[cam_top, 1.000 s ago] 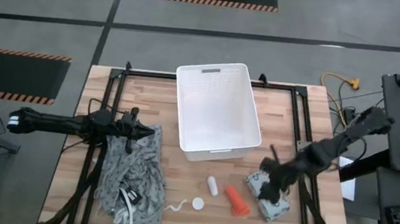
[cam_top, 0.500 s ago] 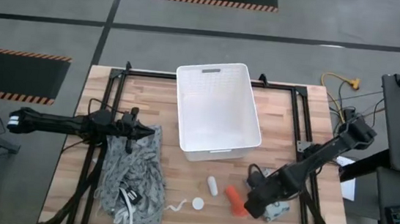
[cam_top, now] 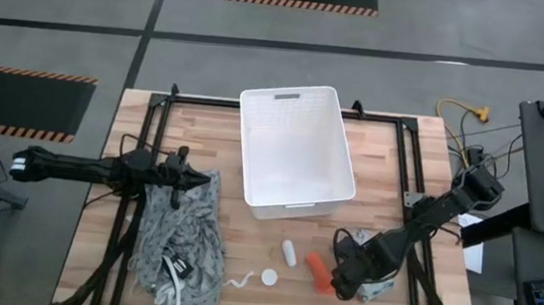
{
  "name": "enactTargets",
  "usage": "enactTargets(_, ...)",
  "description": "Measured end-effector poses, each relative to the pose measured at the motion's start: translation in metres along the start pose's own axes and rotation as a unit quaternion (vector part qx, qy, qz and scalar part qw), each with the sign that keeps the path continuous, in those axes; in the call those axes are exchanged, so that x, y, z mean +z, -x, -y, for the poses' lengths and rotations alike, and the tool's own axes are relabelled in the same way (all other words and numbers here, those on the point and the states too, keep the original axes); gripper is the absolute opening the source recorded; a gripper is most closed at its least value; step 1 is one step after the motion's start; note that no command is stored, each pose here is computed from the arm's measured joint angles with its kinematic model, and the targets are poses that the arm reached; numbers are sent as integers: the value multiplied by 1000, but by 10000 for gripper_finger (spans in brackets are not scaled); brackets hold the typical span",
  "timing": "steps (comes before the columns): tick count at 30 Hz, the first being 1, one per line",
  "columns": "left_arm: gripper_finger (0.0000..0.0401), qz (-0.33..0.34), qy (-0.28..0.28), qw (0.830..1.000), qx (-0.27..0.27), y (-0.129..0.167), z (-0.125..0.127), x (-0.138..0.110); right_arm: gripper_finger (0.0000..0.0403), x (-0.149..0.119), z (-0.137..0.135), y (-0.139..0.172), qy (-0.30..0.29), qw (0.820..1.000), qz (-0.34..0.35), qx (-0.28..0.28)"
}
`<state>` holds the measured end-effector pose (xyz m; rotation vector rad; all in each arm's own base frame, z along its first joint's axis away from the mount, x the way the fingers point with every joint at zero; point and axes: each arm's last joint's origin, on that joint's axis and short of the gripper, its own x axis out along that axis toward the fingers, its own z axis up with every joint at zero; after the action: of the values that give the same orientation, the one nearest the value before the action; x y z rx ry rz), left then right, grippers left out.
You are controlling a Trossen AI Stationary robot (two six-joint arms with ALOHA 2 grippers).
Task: Pick & place medical supplies in basket/bin
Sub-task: Put the blue mailer bag into the white bin
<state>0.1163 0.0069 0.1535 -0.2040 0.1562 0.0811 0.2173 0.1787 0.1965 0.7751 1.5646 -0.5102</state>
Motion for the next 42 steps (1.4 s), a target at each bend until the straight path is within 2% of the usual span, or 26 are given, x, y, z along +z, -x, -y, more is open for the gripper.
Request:
enactTargets(10, 0, 0, 0, 1000, 0, 0, 0, 0, 251, -8, 1, -16, -15, 1000, 13, -5)
enactTargets(18, 0, 0, 0, 1000, 0, 0, 0, 0, 245, -6, 4, -35, -24, 999, 21, -43)
enactTargets(22, 0, 0, 0, 1000, 0, 0, 0, 0, 229, -5, 3, -41, -24, 998, 20, -57)
enactTargets(27, 0, 0, 0, 1000, 0, 0, 0, 0, 177, -6, 6, -38, -24, 998, 21, -62)
enactTargets(37, 0, 0, 0, 1000, 0, 0, 0, 0, 21, -9, 11, -27, -4, 998, 13, -53)
enactTargets(42, 0, 0, 0, 1000, 0, 0, 0, 0, 8, -10, 13, -22, -1, 999, 8, -45)
